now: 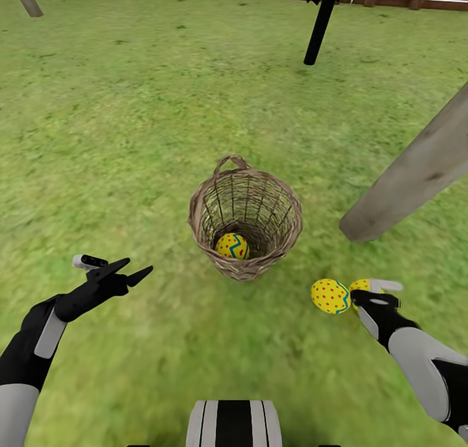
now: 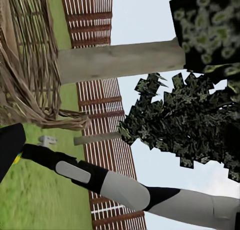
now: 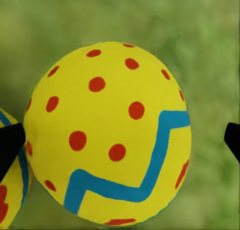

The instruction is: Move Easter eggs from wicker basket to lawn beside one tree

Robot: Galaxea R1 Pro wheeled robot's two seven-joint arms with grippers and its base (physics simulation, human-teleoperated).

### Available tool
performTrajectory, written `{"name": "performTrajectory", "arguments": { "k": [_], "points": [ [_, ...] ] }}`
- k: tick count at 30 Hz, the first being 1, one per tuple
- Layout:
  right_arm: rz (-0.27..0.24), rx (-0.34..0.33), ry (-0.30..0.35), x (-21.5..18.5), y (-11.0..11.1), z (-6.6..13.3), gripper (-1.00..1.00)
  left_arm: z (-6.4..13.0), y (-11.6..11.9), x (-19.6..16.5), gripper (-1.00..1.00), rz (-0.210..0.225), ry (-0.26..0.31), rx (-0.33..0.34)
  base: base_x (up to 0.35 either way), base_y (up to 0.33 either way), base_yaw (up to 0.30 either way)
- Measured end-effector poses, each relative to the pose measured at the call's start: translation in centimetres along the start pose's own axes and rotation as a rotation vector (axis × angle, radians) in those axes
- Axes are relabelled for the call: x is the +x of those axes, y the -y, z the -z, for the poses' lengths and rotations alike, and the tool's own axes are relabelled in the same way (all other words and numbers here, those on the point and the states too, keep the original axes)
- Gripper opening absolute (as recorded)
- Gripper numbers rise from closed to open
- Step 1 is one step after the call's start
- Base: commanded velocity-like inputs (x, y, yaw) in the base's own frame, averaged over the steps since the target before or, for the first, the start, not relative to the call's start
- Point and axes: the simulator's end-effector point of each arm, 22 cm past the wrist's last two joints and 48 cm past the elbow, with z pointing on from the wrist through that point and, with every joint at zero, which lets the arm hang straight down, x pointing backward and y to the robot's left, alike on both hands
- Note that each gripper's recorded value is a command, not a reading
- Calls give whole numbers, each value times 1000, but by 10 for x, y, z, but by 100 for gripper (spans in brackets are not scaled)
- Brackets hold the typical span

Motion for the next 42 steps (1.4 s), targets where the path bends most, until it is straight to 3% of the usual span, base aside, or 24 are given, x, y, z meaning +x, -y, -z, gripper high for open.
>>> {"name": "performTrajectory", "arguments": {
  "k": [4, 13, 21, 27, 28, 30, 34, 37, 39, 42],
  "points": [
    [0, 5, 20, -4, -8, 3, 100, 4, 0, -3, 100, -3, 14, -2, 0, 0, 0],
    [-20, 64, 58, -23, 9, 11, 100, 4, 16, -9, 100, -33, 25, 9, 0, 0, 0],
    [-38, 64, 89, -43, 15, 22, 100, 0, 35, -11, 100, -61, 21, 26, 0, 0, 0],
    [-41, 63, 60, -47, 22, 29, 100, -2, 48, -13, 100, -82, 18, 33, 0, 0, 0],
    [-37, 52, 26, -48, 22, 30, 100, -1, 51, -14, 100, -86, 16, 32, 0, 0, 0],
    [-41, 14, 19, -61, 18, 34, 100, -2, 55, -14, 100, -95, 14, 33, 0, 0, 0],
    [-47, -137, -9, -81, -6, 45, 100, -4, 65, -15, 100, -113, 8, 35, 0, 0, 0],
    [-65, -295, -56, -83, -34, 58, 100, -5, 72, -16, 100, -126, 5, 38, 0, 0, 0],
    [-80, -381, -64, -90, -38, 66, 100, -6, 76, -17, 100, -133, 2, 40, 0, 0, 0],
    [-96, -435, -52, -100, -37, 74, 100, -7, 80, -18, 100, -143, 2, 29, 0, 0, 0]
  ]
}}
